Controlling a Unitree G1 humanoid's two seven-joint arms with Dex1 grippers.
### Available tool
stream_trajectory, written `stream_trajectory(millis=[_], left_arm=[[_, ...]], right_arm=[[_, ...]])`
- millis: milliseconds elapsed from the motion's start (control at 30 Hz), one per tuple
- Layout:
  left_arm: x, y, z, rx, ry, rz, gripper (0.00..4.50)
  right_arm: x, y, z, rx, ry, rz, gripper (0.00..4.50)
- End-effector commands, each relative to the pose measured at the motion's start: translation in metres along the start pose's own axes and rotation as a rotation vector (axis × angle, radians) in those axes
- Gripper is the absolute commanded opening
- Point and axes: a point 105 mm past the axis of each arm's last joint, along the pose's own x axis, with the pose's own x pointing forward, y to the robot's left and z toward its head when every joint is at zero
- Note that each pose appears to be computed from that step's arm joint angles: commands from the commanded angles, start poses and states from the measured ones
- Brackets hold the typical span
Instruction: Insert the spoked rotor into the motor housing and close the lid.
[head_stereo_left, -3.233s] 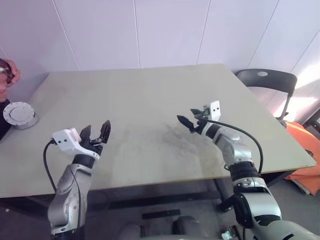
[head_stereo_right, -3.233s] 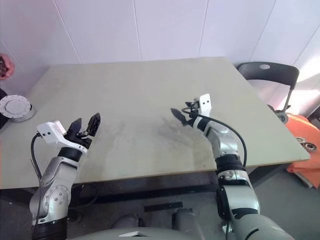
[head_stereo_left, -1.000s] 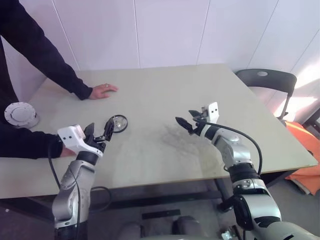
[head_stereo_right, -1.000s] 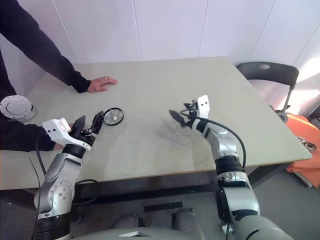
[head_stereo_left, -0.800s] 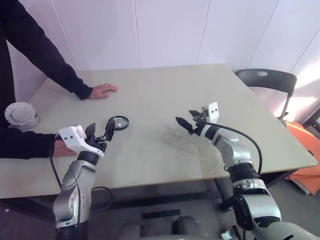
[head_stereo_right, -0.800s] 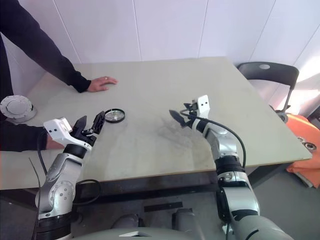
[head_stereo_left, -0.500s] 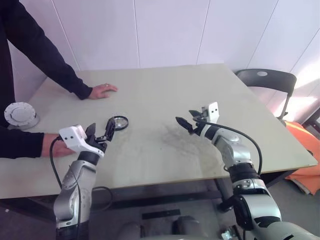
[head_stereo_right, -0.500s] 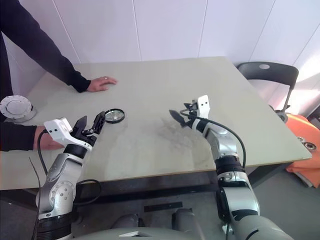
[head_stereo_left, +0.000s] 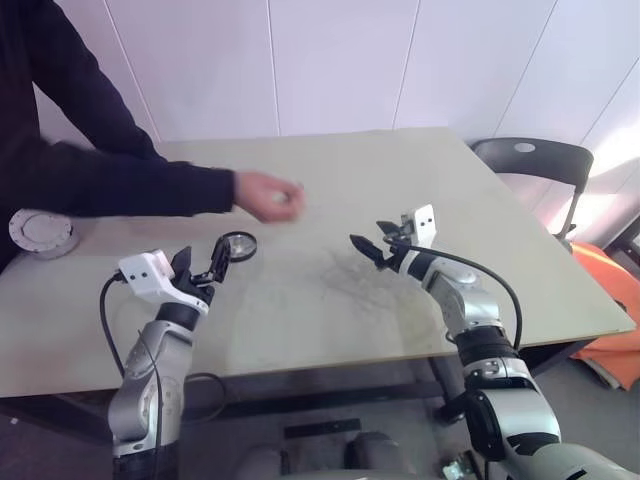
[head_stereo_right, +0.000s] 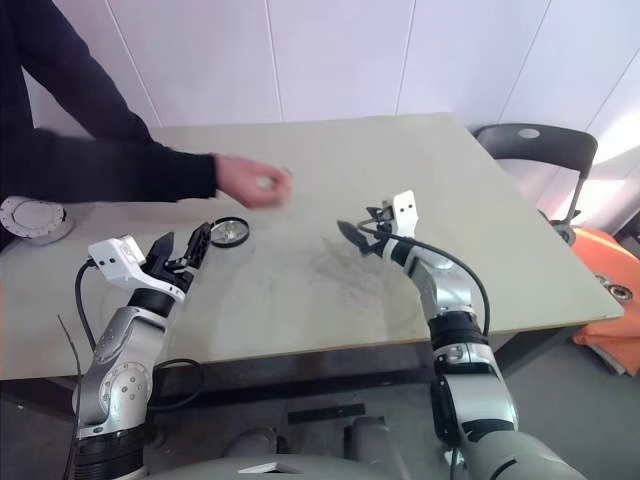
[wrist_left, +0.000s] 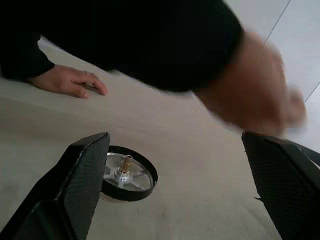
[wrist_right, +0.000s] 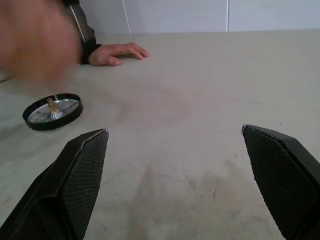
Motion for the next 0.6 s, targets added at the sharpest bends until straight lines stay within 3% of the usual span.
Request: stream_trajectory(millis=[33,600], left_arm=[[0.0029,-0.0051,0.0107,0.018,-0.04,-0.021,4.5],[0.0048,-0.0043,0.0102,0.02,-0.04,-0.022,4.5]], right_arm=[[0.0046,0.0032,0.0176,-0.028,-0.054,0.012,4.49],[0.0067,0.0035,0.0168,-0.027,-0.052,0.009,4.49]])
